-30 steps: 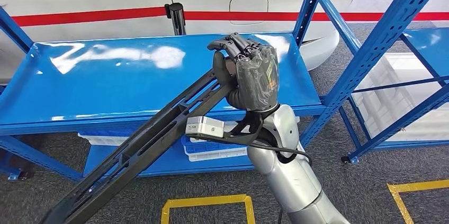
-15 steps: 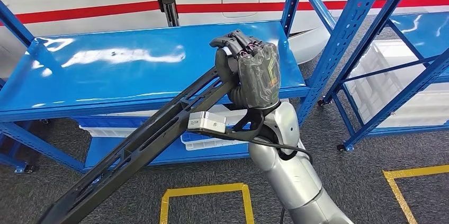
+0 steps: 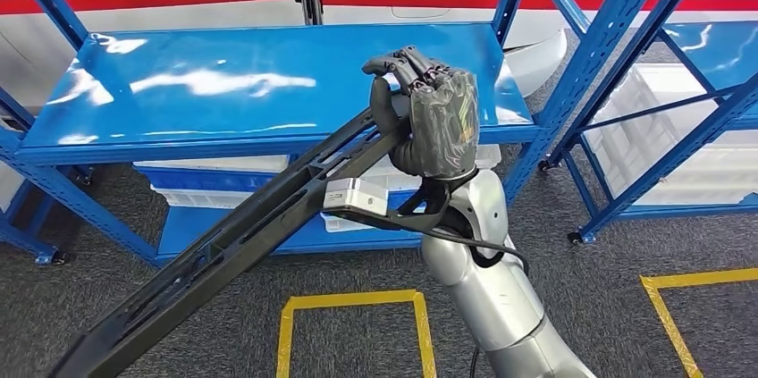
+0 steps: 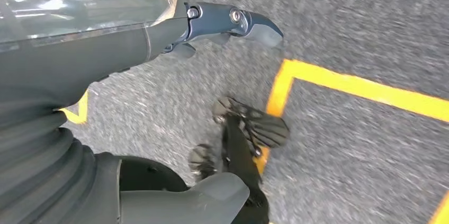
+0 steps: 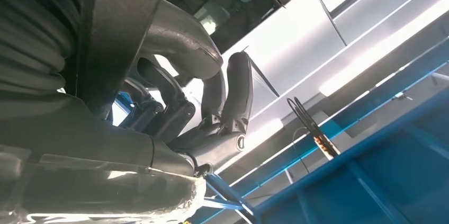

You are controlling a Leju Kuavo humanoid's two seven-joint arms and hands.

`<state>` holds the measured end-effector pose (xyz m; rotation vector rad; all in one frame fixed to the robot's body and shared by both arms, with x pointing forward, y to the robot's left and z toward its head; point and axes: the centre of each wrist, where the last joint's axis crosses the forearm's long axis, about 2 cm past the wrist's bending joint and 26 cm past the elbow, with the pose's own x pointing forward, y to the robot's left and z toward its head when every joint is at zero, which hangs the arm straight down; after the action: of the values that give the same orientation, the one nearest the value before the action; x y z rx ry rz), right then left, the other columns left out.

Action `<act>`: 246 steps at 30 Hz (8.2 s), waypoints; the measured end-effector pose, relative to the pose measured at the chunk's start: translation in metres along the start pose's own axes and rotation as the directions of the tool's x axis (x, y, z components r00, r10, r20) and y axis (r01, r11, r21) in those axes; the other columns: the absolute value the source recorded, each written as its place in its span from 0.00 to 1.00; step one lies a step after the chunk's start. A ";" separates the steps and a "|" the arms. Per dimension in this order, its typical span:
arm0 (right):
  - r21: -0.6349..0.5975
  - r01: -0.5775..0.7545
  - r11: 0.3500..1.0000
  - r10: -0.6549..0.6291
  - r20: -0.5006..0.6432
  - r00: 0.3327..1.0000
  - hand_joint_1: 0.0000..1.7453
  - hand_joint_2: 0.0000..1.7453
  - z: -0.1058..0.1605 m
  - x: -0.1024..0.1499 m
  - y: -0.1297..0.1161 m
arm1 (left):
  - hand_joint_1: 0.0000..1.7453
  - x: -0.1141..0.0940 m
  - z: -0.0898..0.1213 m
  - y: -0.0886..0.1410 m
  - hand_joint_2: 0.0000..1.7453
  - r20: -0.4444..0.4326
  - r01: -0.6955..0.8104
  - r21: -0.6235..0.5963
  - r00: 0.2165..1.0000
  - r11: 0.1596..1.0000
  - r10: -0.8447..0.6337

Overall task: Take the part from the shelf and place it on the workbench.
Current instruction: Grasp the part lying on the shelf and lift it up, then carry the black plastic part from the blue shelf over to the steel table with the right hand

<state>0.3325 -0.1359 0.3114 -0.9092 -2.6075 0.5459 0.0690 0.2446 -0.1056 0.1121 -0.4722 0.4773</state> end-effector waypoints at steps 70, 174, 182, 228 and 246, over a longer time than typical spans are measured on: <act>-0.032 -0.019 0.999 0.016 -0.103 0.995 1.00 1.00 0.014 -0.025 -0.008 | 0.00 0.001 -0.001 0.003 1.00 -0.025 0.021 0.016 0.999 1.000 -0.021; 0.505 -0.763 0.403 0.901 -0.363 0.236 1.00 1.00 0.071 -0.300 -0.203 | 0.00 -0.002 -0.002 0.020 1.00 -0.016 -0.077 0.051 0.997 0.996 0.078; 0.492 -0.782 0.384 0.909 -0.350 0.226 1.00 1.00 0.076 -0.294 -0.213 | 0.00 0.002 -0.004 0.020 1.00 -0.013 -0.069 0.047 0.998 0.997 0.069; 0.422 -0.765 0.488 0.873 -0.258 0.415 1.00 1.00 0.048 -0.239 -0.117 | 0.00 0.009 -0.007 0.021 1.00 0.007 0.037 -0.005 0.999 0.999 -0.037; 0.420 -0.762 0.493 0.870 -0.269 0.414 1.00 1.00 0.075 -0.241 -0.121 | 0.00 0.007 -0.006 0.023 1.00 -0.015 0.054 -0.012 0.998 0.998 -0.054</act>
<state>0.4171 -0.3974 0.2587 -1.9701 -1.4544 0.7268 0.0665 0.2692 -0.1077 0.1098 -0.4562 0.4218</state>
